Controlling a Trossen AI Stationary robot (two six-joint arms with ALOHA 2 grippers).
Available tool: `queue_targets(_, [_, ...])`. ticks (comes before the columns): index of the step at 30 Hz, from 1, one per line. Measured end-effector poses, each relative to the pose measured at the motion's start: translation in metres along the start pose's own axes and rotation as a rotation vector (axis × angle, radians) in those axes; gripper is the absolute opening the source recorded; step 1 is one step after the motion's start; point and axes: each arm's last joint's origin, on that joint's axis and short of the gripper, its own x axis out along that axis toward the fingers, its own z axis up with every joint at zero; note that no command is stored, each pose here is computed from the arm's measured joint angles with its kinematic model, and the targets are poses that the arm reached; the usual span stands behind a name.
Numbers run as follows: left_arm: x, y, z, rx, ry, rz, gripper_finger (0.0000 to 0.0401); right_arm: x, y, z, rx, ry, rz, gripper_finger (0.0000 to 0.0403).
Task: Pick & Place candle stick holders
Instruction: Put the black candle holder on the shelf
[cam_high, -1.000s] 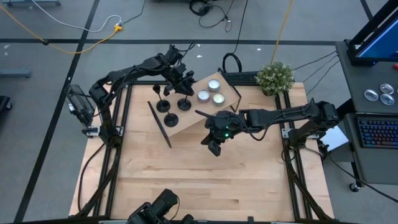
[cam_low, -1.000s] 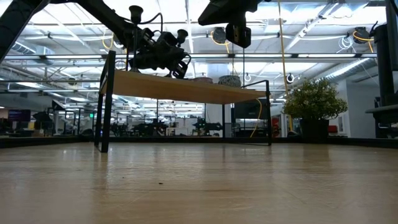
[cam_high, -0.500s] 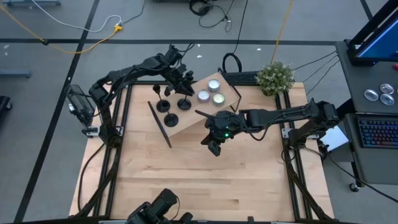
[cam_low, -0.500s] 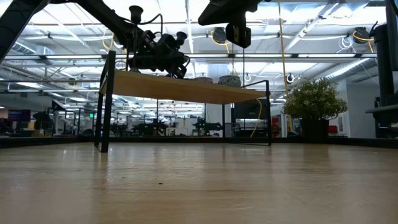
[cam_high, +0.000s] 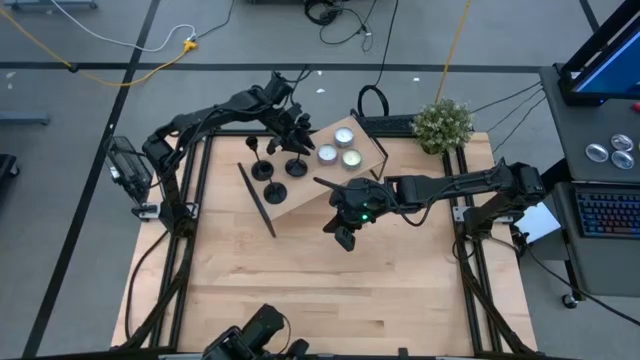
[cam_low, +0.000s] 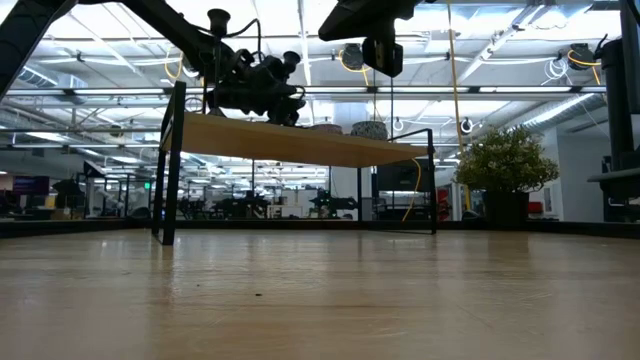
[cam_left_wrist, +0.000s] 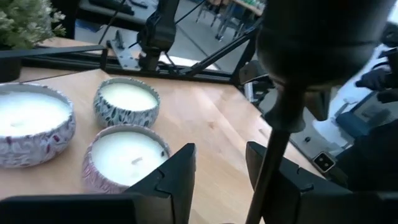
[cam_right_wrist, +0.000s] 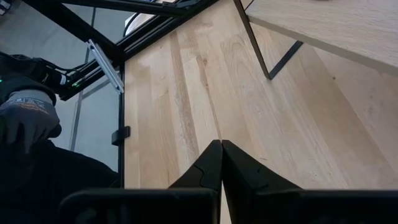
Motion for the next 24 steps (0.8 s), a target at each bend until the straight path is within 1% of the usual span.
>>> queue_targets(6, [-0.003,-0.008,0.008,0.024,0.021,0.047,0.0166,0.0,0.0,0.0,-0.01,-0.002,-0.002,0.0])
queue_targets(10, [-0.005,-0.013,0.013,0.038,0.021,0.057,0.0176,0.0,0.0,0.0,-0.01,-0.003,-0.002,0.0])
queue_targets(16, [-0.007,-0.017,0.016,0.042,0.056,0.121,0.0184,0.0,0.0,0.001,-0.011,-0.007,0.0,0.0])
queue_targets(24, [-0.004,-0.018,0.016,0.009,0.057,0.117,0.0184,0.0,0.0,0.001,-0.012,-0.009,0.001,0.0])
